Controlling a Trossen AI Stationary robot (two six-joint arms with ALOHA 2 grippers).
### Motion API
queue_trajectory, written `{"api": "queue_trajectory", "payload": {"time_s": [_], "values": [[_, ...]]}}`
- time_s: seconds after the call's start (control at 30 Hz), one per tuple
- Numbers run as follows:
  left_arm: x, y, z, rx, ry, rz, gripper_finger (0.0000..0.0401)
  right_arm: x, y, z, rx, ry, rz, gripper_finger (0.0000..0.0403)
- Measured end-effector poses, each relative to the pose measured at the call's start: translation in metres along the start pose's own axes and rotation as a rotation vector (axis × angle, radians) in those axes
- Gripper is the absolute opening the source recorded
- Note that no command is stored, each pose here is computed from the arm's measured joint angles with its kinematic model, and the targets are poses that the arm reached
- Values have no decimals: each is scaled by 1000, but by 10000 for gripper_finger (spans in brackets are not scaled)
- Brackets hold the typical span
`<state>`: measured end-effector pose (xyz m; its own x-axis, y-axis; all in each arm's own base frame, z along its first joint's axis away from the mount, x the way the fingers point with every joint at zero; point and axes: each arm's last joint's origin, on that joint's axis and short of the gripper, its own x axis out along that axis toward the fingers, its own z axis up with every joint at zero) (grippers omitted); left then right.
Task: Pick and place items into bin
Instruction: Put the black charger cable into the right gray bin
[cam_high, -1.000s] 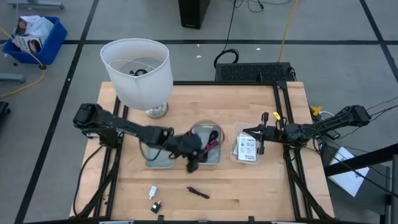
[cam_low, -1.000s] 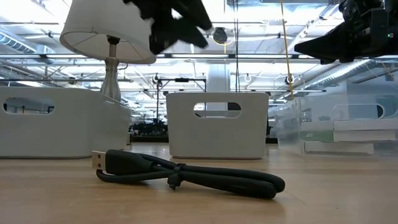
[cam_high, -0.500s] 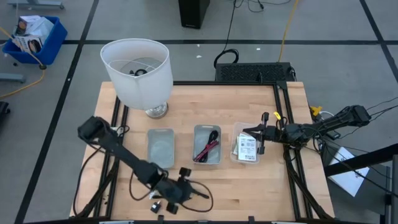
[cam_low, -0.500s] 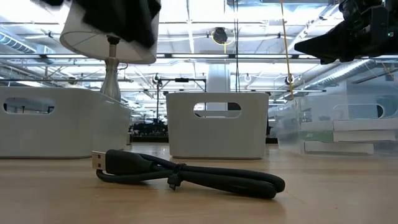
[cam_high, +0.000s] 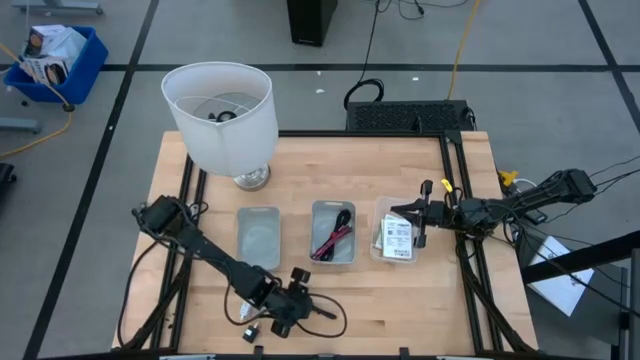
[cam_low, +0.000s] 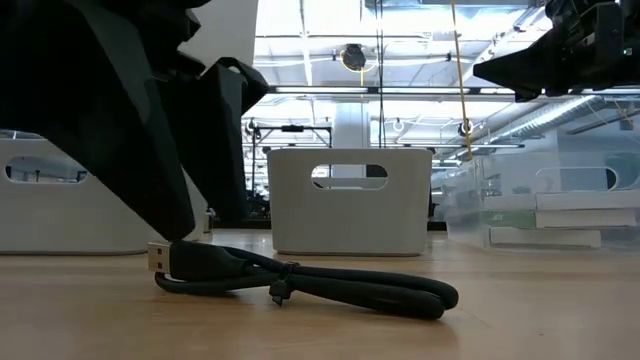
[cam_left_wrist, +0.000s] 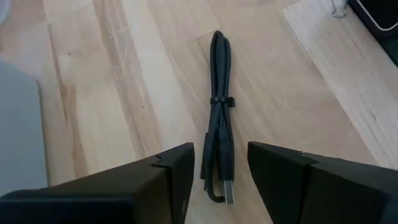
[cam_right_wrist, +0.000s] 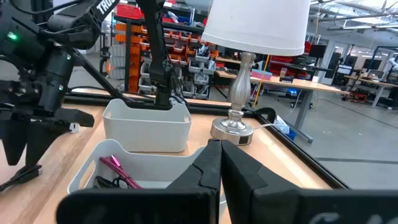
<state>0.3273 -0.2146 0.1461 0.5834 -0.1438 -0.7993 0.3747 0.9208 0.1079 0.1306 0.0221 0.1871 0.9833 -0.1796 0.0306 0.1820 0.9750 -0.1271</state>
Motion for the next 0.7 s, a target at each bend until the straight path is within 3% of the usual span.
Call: {"api": "queue_trajectory", "payload": {"time_s": [0.4,0.6,0.7], "values": [[16,7,-5,-10,30,-58,240,0,0,0,-1,1,1,4],[30,4,-12,-26,59,-87,245,0,0,0,-2,3,1,4],[32,4,-13,-30,61,-100,229,0,0,0,-2,3,1,4]]}}
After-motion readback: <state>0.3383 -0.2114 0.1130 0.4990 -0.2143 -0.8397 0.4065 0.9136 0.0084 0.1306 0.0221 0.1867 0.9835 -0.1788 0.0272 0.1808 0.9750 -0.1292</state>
